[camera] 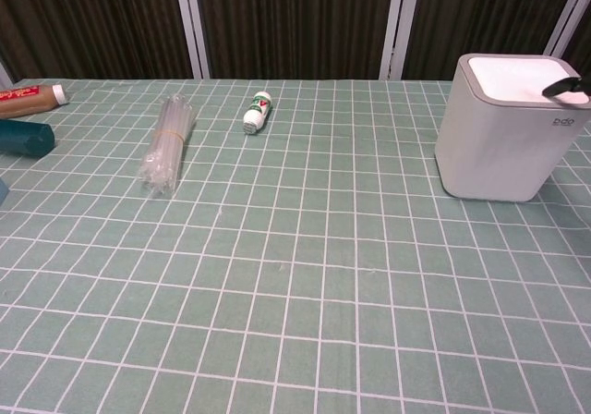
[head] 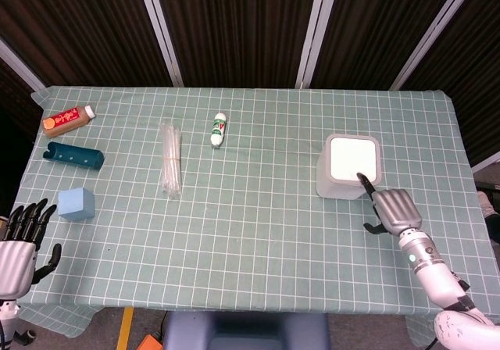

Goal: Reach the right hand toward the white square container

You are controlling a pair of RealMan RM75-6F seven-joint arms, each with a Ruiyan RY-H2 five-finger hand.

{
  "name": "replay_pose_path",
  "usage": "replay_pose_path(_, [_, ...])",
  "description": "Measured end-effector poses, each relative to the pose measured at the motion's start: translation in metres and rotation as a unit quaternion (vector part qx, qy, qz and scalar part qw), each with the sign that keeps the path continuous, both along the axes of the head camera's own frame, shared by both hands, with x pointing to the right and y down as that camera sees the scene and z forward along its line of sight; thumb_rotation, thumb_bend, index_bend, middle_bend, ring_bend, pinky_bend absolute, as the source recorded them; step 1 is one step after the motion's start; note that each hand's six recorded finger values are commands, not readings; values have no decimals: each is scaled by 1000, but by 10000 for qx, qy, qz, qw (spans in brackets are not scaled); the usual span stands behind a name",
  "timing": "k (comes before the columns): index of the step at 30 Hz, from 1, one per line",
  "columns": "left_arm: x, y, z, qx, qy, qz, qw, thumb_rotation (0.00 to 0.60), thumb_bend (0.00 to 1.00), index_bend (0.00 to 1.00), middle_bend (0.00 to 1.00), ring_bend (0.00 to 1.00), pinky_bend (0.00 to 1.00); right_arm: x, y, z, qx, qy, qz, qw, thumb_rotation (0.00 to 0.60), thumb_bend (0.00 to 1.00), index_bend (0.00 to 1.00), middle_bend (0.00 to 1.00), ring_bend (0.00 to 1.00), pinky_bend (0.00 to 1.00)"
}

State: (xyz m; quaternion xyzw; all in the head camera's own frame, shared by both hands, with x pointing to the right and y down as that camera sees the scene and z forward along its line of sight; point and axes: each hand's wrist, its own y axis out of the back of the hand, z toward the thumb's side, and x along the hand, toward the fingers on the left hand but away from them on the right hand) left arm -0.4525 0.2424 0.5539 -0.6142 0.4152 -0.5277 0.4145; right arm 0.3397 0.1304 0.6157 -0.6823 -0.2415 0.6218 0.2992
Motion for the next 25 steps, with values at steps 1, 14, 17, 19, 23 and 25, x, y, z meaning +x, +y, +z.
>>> replay_pose_path(1, [0, 0, 0, 9, 0, 3, 10000, 600, 501, 0, 0, 0, 8, 0, -2, -5, 169, -60, 32, 9998, 600, 330, 0, 968, 938, 920])
replay_pose_path(14, [5, -6, 0, 21, -64, 80, 9999, 600, 502, 0, 0, 0, 7, 44, 62, -83, 2844, -587, 165, 9568, 600, 330, 0, 47, 23, 312])
replay_pose_path(17, [6, -7, 0, 15, -72, 89, 9999, 600, 501, 0, 0, 0, 7, 55, 89, -79, 2730, -567, 220, 9601, 600, 330, 0, 0, 0, 196])
replay_pose_path(19, [9, -9, 2, 9, -70, 130, 9999, 600, 501, 0, 0, 0, 7, 57, 93, -75, 2648, -539, 236, 9625, 600, 330, 0, 0, 0, 117])
replay_pose_path(23, [13, -13, 2, -9, -95, 160, 9998, 600, 502, 0, 0, 0, 6, 60, 99, -65, 2229, -478, 168, 9735, 600, 330, 0, 0, 0, 34])
replay_pose_path(25, [12, -11, 2, -30, -110, 142, 9998, 600, 501, 0, 0, 0, 6, 62, 101, -62, 2059, -438, 175, 9774, 600, 330, 0, 0, 0, 34])
